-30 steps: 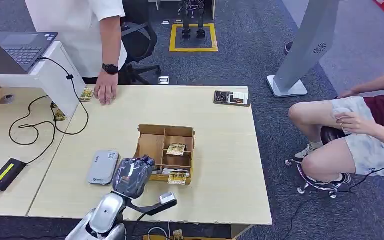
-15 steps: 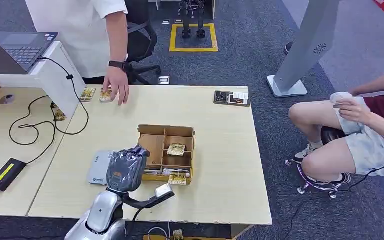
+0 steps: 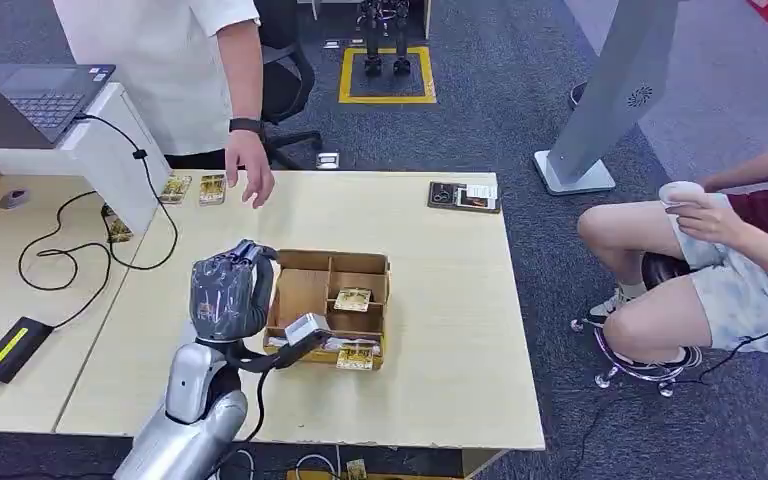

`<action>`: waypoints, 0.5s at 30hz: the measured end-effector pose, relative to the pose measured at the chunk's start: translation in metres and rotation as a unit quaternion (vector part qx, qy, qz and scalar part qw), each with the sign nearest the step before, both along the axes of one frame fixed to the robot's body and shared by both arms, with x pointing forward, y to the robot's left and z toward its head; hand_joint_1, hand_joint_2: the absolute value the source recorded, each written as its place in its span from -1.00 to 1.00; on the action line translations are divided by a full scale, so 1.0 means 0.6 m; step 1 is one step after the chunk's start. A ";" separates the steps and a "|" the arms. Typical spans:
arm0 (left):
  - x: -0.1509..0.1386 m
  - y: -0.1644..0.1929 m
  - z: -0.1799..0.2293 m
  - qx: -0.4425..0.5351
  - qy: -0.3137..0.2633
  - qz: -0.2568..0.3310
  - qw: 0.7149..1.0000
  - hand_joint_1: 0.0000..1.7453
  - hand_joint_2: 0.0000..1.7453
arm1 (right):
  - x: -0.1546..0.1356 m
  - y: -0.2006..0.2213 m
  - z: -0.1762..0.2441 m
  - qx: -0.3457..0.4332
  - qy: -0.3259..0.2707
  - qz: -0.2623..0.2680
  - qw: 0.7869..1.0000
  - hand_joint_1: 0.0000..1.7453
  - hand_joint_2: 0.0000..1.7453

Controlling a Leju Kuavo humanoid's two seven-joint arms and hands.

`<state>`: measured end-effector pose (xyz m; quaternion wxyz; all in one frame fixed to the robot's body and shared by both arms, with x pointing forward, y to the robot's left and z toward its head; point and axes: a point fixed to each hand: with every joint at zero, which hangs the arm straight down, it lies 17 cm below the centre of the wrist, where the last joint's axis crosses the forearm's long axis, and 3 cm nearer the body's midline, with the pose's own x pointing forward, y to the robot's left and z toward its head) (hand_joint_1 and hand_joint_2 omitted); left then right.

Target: Pass the card to the sensor for recognition and then transmit it.

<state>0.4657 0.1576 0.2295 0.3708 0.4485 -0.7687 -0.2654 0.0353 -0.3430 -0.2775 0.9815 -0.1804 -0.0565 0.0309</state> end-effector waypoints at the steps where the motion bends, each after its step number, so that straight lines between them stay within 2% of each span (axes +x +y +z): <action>1: 0.001 -0.001 0.002 0.000 -0.002 -0.001 1.000 -0.08 1.00 | 0.000 0.002 -0.001 0.002 0.000 0.001 1.000 -1.00 1.00; 2: 0.001 -0.001 0.003 0.000 -0.003 -0.002 1.000 -0.94 1.00 | 0.001 0.003 -0.001 0.004 0.000 0.002 1.000 -1.00 1.00; 3: 0.001 0.000 0.004 0.001 -0.004 -0.002 1.000 -1.00 1.00 | 0.002 0.005 -0.001 0.005 0.000 0.002 1.000 -1.00 1.00; 15: 0.002 0.010 -0.006 0.016 -0.002 0.004 1.000 -1.00 1.00 | 0.002 0.005 -0.003 0.009 -0.001 0.004 1.000 -1.00 1.00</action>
